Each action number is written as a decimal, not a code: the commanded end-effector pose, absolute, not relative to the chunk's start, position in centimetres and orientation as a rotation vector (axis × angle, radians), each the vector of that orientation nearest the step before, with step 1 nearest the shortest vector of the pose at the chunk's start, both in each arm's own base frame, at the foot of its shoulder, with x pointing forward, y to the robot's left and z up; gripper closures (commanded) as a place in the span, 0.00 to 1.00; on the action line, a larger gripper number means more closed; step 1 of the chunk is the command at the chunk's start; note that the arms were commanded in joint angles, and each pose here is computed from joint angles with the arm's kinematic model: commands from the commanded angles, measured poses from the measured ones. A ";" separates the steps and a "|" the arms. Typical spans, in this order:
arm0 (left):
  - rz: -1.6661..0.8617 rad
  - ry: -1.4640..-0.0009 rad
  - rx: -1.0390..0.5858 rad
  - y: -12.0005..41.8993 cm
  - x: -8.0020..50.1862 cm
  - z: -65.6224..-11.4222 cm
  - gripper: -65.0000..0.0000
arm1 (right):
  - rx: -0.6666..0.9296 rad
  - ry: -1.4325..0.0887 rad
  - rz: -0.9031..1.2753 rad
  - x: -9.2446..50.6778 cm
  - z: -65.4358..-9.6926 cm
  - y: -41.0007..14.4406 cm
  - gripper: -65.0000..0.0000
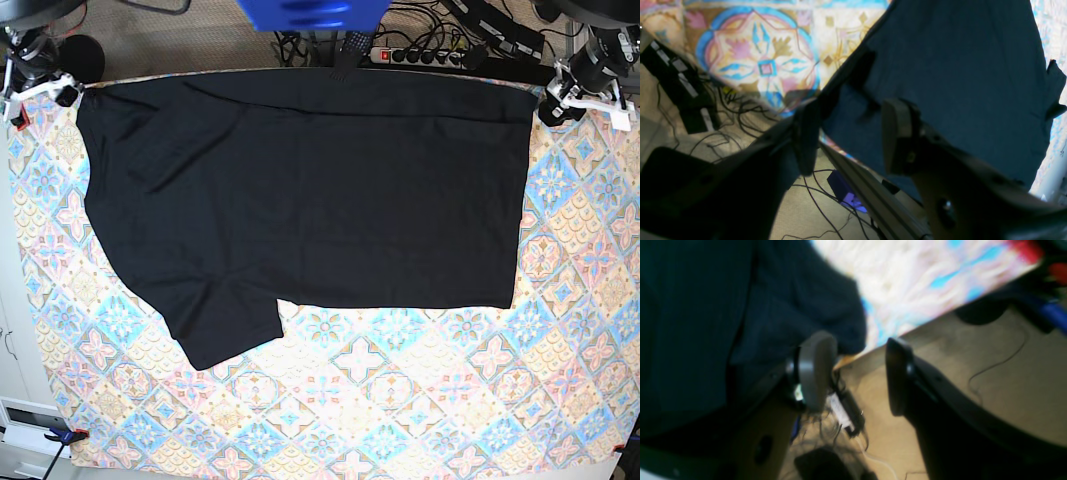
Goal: Fold the T-shirt properly
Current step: 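Release the collar edge and raise both grippers away, then reach both grippers to the shirt's side edges midway along the body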
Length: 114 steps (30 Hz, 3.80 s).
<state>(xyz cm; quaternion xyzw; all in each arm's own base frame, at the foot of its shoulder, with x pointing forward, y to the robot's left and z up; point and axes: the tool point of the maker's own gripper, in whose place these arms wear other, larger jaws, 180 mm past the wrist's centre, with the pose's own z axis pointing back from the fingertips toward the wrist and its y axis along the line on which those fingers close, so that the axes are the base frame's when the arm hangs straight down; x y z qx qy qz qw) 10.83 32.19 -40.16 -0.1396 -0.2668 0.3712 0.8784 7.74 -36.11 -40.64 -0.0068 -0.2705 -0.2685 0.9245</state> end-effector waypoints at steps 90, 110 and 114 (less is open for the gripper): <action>0.453 -0.700 -0.146 26.4 40.0 -47.2 0.58 | 0.141 -0.859 0.082 31.8 -34.2 -21.9 0.58; 0.240 -0.805 -0.155 25.1 36.3 -43.4 1.00 | 0.133 -0.759 -0.077 37.7 -37.3 -28.0 0.58; 0.208 -0.822 -0.152 24.5 34.8 -42.9 1.00 | 0.085 -0.733 -0.109 39.2 -38.2 -29.8 0.58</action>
